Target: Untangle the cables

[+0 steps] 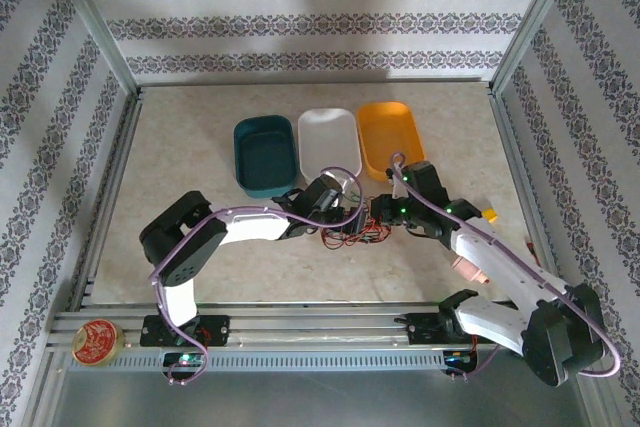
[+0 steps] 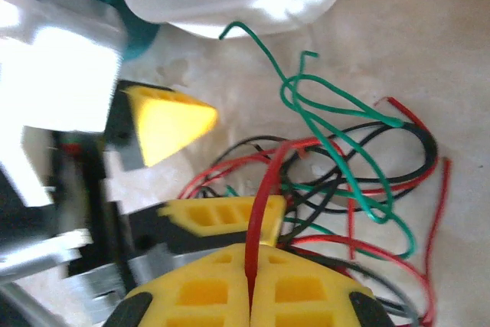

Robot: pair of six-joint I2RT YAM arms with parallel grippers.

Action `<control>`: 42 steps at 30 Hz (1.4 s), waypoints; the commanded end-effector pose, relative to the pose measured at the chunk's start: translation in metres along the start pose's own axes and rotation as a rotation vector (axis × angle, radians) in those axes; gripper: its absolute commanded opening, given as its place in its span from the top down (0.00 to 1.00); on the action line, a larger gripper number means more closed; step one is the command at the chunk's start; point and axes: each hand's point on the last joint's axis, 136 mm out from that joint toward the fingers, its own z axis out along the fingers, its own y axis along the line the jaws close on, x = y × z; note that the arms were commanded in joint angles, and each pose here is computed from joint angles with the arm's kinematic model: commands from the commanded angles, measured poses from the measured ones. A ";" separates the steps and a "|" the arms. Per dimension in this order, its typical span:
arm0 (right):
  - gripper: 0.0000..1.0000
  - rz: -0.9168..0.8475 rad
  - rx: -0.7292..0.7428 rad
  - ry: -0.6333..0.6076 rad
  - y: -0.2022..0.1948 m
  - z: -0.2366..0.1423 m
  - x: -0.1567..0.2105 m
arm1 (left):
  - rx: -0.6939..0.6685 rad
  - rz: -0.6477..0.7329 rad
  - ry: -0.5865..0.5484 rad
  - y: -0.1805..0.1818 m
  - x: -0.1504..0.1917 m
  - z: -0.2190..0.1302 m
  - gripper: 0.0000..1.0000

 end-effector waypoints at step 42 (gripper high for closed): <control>1.00 0.204 -0.255 0.020 0.034 -0.019 -0.029 | 0.121 0.127 -0.177 -0.007 0.003 -0.095 0.00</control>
